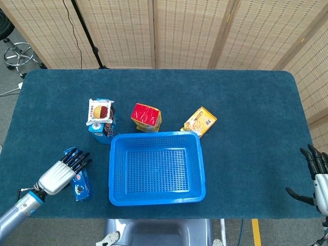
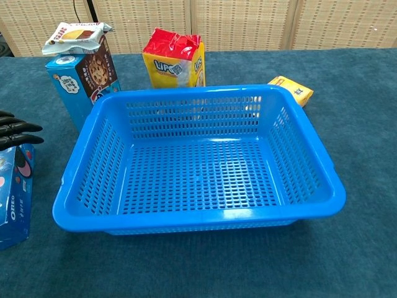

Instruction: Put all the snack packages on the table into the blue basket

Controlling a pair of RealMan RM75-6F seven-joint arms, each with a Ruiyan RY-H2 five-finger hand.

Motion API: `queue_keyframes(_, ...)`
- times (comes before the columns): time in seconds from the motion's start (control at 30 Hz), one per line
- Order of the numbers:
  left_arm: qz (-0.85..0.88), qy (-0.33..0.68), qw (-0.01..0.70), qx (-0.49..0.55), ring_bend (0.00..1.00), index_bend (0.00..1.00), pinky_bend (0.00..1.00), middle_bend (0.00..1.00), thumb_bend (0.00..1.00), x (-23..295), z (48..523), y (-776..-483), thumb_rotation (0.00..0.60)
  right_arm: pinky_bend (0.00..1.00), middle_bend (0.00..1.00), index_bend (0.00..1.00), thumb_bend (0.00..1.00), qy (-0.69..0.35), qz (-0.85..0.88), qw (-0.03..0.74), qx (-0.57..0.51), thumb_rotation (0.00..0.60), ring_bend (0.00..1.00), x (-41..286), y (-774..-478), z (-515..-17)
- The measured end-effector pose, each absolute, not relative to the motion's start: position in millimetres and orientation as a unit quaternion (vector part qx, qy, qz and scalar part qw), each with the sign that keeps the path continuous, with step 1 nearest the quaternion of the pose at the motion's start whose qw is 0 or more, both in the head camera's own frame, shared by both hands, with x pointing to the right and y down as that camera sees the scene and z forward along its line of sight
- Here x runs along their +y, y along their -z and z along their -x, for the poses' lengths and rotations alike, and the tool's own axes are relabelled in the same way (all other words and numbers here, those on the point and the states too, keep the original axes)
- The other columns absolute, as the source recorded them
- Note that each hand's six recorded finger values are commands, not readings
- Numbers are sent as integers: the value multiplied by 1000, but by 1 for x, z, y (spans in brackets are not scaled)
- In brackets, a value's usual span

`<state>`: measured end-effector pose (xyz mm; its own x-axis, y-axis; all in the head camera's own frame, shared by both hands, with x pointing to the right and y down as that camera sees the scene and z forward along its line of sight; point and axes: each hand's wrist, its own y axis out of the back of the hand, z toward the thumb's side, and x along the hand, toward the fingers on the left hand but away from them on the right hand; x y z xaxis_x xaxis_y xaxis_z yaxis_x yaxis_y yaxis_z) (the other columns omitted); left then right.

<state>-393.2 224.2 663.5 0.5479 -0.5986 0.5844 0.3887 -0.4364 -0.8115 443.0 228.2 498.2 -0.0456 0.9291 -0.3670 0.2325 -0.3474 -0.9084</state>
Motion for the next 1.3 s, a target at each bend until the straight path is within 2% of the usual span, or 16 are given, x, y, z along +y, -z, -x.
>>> queue_keyframes(0.17,710,469,521,62,0,0,13,0,63,225,375,-680,600,12,0,0,0,-548,613,318,-473,600,0,228,-500,-442)
queue_keyframes(0.2,711,469,520,62,7,2,51,0,78,225,373,-682,600,12,0,0,0,-548,613,317,-473,600,0,228,-500,-442)
queue_keyframes(0.27,712,466,522,63,99,58,178,45,112,225,369,-683,600,13,0,0,0,-549,612,317,-473,600,0,228,-500,-443)
queue_keyframes(0.33,712,463,523,66,282,236,327,217,174,225,366,-684,600,17,0,0,0,-550,611,315,-474,600,0,228,-500,-444)
queue_keyframes(0.43,712,459,527,71,455,509,445,458,238,223,366,-685,600,21,0,0,0,-552,608,314,-477,600,0,227,-500,-445)
queue_keyframes(0.53,711,455,531,78,548,642,508,571,272,220,368,-684,600,21,0,0,0,-551,609,313,-477,600,0,227,-500,-444)
queue_keyframes(0.7,716,446,529,98,568,673,519,592,298,217,371,-678,600,21,0,0,0,-549,611,310,-478,600,0,227,-499,-444)
queue_keyframes(0.83,723,425,528,136,562,675,519,592,299,208,373,-659,600,21,0,0,0,-550,613,308,-477,600,0,228,-499,-443)
queue_keyframes(1.1,735,348,529,241,550,658,519,586,298,181,366,-588,600,21,0,0,0,-552,616,307,-471,600,0,229,-501,-441)
queue_keyframes(1.3,750,315,508,281,548,655,519,585,297,167,329,-549,600,21,0,0,0,-552,617,307,-470,600,0,229,-501,-441)
